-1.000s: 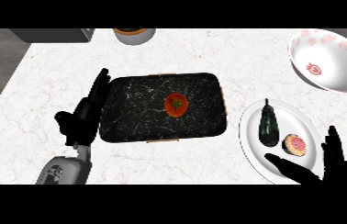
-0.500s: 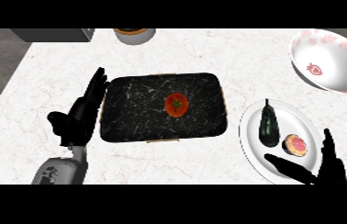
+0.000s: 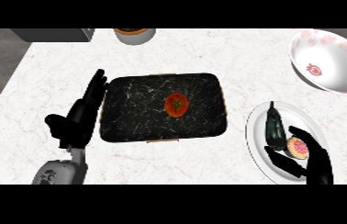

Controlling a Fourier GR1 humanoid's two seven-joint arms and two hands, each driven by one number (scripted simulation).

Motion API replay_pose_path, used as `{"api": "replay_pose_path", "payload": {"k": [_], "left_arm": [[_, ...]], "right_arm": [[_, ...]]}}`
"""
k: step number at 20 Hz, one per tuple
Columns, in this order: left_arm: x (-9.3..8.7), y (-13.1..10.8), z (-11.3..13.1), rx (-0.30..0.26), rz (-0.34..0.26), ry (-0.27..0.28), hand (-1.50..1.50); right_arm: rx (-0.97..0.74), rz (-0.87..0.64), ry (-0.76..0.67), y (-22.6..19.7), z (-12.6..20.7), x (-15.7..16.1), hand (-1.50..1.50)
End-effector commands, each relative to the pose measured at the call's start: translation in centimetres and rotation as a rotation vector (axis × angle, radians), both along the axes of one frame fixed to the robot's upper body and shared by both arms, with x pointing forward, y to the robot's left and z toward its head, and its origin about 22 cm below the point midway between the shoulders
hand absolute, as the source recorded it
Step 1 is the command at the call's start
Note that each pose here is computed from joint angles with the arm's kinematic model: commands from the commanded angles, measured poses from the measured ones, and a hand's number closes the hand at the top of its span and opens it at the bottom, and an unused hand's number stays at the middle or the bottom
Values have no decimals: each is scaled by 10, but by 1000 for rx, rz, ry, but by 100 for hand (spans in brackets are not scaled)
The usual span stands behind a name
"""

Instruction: Pick the cupcake from the plate and place it in the bowl

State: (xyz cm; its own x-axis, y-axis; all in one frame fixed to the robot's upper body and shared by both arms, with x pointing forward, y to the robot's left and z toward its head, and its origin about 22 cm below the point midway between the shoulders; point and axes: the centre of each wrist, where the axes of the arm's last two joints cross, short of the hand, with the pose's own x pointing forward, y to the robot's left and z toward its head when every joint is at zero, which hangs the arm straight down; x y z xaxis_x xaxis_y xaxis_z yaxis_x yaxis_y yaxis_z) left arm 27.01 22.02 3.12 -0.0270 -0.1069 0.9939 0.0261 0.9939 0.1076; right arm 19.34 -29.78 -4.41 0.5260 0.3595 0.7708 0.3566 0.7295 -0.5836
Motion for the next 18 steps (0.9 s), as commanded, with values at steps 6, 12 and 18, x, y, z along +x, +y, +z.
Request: {"api": "replay_pose_path", "payload": {"k": [6, 12, 18], "left_arm": [[-1, -1, 0, -4, -7, -19, 0], [-4, -1, -8, 0, -13, 13, 0], [2, -11, -6, -3, -36, 14, 0]], "right_arm": [[-38, 128, 1, 15, -17, 19, 150], [2, 528, -68, 12, 9, 16, 150], [77, 1230, -188, 14, 41, 23, 150]]}}
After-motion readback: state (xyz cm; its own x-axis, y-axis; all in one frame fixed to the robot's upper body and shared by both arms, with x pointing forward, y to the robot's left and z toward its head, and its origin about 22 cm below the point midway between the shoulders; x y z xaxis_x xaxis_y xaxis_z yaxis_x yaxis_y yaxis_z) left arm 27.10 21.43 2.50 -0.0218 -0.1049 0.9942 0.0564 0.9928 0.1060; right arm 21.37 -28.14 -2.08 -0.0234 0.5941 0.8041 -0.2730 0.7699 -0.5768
